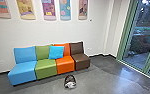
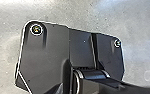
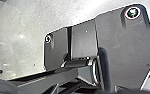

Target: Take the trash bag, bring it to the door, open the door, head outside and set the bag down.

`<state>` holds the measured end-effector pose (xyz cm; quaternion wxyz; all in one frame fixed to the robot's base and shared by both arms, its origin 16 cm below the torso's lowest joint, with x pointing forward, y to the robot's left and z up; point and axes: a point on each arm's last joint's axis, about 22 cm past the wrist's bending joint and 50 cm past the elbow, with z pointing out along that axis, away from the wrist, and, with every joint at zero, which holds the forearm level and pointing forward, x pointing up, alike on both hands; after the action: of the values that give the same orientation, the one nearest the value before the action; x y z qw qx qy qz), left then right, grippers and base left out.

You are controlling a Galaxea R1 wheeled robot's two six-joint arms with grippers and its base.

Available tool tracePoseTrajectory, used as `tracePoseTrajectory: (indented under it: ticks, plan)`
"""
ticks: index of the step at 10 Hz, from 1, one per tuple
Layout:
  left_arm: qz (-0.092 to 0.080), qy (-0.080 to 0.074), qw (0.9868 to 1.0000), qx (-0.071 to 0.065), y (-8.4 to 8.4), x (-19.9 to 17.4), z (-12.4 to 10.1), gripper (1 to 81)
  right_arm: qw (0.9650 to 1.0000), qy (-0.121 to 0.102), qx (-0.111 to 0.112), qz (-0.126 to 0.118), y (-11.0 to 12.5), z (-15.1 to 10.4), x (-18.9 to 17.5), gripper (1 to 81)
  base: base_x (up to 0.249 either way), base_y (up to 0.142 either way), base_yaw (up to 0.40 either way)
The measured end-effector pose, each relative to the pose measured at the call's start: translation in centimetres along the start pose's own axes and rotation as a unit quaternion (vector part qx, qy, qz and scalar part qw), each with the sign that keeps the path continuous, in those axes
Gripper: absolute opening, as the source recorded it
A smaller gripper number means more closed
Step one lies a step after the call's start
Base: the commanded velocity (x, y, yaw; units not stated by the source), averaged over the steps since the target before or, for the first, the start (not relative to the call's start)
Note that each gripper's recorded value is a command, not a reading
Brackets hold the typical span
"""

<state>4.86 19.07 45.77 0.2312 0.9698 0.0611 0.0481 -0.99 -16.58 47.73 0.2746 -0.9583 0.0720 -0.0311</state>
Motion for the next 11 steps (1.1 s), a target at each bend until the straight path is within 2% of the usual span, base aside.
tracePoseTrajectory:
  ticks: [11]
  plan:
    - [0.000, 0.000, 1.0000, 0.000, 0.00, 0.00, 0.01, 81.1, 1.0000, 0.005, -0.004, 0.000, 0.43, -0.06, 0.26, 81.1, 0.155, 0.000, 0.000]
